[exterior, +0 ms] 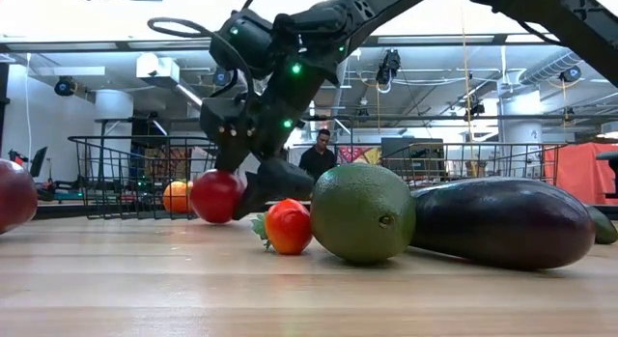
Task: Sort produce into baskets
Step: Put the top red tomato into the left wire basket
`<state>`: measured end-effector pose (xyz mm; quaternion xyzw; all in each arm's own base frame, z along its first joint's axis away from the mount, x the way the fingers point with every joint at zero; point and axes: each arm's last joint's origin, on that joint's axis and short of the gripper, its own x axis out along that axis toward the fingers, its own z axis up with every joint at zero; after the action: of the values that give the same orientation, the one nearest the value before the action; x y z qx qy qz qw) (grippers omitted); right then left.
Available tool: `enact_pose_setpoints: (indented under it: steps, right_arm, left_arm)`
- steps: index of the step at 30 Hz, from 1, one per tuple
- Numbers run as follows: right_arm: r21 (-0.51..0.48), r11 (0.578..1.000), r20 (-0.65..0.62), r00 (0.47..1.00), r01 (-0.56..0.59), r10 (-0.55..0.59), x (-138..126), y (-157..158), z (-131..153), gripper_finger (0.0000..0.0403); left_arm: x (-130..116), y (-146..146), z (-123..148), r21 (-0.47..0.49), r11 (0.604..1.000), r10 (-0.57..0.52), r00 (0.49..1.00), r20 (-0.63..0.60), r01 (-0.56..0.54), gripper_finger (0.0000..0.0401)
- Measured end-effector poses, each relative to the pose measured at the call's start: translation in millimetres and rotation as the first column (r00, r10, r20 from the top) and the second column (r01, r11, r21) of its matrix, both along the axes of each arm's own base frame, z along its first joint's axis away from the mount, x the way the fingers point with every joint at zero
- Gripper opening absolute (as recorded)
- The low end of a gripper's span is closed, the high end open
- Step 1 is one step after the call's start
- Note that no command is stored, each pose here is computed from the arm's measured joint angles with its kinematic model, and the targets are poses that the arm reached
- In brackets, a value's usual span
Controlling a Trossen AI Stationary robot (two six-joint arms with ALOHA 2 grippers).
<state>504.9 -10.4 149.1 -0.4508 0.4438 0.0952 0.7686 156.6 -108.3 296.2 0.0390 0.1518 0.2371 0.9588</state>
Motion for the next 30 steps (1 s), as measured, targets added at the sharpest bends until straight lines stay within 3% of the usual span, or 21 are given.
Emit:
enact_pose_setpoints:
  steps: [9, 15, 18, 21, 25, 30]
  right_arm:
    - [0.069, 0.997, 0.017, 1.0, 0.017, -0.018, 0, 1, 2, 0.0306]
    - [0.144, 0.983, 0.023, 0.993, 0.114, -0.119, -7, 1, 19, 0.0305]
    - [0.218, 0.953, 0.017, 0.976, 0.209, -0.218, -17, -3, 41, 0.0305]
    - [0.334, 0.898, -0.024, 0.955, 0.286, -0.295, -29, -9, 60, 0.0306]
    - [0.479, 0.828, -0.006, 0.945, 0.291, -0.328, -43, -12, 81, 0.0306]
    - [0.541, 0.809, 0.113, 0.934, 0.229, -0.34, -61, -2, 92, 0.0305]
  left_arm:
    - [0, 0, 0, 0.002, 1.0, -0.001, 1.0, -0.002, 0.001, 0.0333]
    - [0, 0, -1, 0.003, 1.0, -0.002, 1.0, -0.004, 0.002, 0.0333]
    - [0, -1, -1, -0.003, 1.0, -0.008, 1.0, -0.006, 0.008, 0.0333]
    - [0, -1, -1, -0.007, 1.0, -0.006, 1.0, -0.005, 0.006, 0.0333]
    - [0, 0, -6, -0.006, 1.0, -0.004, 1.0, -0.012, 0.003, 0.0333]
    - [-1, 0, -15, -0.008, 1.0, 0.004, 1.0, -0.021, -0.004, 0.0333]
